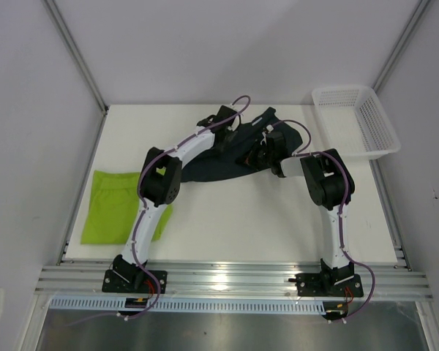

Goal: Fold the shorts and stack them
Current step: Fold the shorts

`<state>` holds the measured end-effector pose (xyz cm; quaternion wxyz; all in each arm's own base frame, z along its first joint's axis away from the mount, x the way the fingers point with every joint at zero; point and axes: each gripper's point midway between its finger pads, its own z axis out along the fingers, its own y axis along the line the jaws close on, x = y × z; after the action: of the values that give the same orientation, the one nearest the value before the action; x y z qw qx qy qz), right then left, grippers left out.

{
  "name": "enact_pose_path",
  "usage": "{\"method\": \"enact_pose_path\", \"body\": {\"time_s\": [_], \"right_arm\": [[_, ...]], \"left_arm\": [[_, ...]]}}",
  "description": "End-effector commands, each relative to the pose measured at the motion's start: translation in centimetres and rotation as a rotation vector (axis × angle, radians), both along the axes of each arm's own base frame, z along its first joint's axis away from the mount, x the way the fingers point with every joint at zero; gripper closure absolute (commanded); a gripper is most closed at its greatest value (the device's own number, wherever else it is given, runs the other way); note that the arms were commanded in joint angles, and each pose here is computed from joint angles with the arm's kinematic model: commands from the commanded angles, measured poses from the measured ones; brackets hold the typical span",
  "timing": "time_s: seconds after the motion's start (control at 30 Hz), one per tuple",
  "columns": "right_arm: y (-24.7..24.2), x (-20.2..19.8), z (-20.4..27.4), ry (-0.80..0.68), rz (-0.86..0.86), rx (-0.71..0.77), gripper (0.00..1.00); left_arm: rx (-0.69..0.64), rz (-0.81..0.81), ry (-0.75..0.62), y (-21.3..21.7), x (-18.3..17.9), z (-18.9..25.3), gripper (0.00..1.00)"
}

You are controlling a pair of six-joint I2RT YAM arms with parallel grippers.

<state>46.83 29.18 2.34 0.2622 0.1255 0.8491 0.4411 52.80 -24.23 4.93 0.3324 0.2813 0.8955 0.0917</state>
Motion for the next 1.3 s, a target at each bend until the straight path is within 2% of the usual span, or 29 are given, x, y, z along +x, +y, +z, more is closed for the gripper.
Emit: {"method": "enact_pose_path", "body": {"time_s": [0.0,0.07,0.13,0.23,0.27,0.3,0.37,0.4,0.5,0.7,0.9,1.07,1.27], "right_arm": [[-0.2,-0.1,-2.0,0.039,-0.011,-0.032,1.00],[-0.2,-0.1,-2.1,0.040,-0.012,-0.033,1.00],[-0.2,-0.1,-2.0,0.037,-0.012,-0.033,1.00],[-0.1,-0.1,-2.1,0.039,-0.012,-0.034,1.00],[-0.2,-0.1,-2.0,0.037,-0.013,-0.035,1.00],[-0.1,-0.1,-2.1,0.039,-0.011,-0.036,1.00],[-0.1,-0.1,-2.1,0.040,-0.008,-0.032,1.00],[0.0,-0.1,-2.1,0.041,-0.007,-0.031,1.00],[-0.1,-0.1,-2.2,0.043,-0.008,-0.033,1.00],[0.1,0.0,-2.4,0.047,-0.002,-0.033,1.00],[0.3,-0.1,-2.5,0.050,0.001,-0.043,1.00],[0.4,0.0,-2.6,0.048,0.001,-0.046,1.00],[0.3,0.0,-2.6,0.049,0.000,-0.050,1.00]], "left_arm": [[0.031,0.001,-0.032,0.1,0.7,1.2,0.44],[0.025,-0.002,-0.031,0.0,0.7,1.2,0.44],[0.022,0.002,-0.042,0.0,0.9,1.5,0.52],[-0.008,0.002,-0.053,-0.2,1.1,2.4,0.49],[-0.021,0.009,-0.060,-0.2,1.2,2.8,0.45],[-0.028,0.011,-0.071,-0.3,1.3,3.3,0.30],[-0.041,0.020,-0.092,-0.2,1.1,4.5,0.15],[-0.059,0.008,-0.092,-0.5,0.9,4.9,0.11],[-0.112,-0.057,-0.090,-1.3,-0.3,6.0,0.10],[-0.085,-0.121,-0.026,-1.7,-2.2,4.5,0.11],[-0.056,-0.132,-0.045,-2.0,-3.0,4.1,0.12],[0.000,-0.124,-0.011,-1.7,-2.5,2.6,0.24],[0.029,-0.103,-0.034,-1.4,-1.9,2.3,0.34]]}}
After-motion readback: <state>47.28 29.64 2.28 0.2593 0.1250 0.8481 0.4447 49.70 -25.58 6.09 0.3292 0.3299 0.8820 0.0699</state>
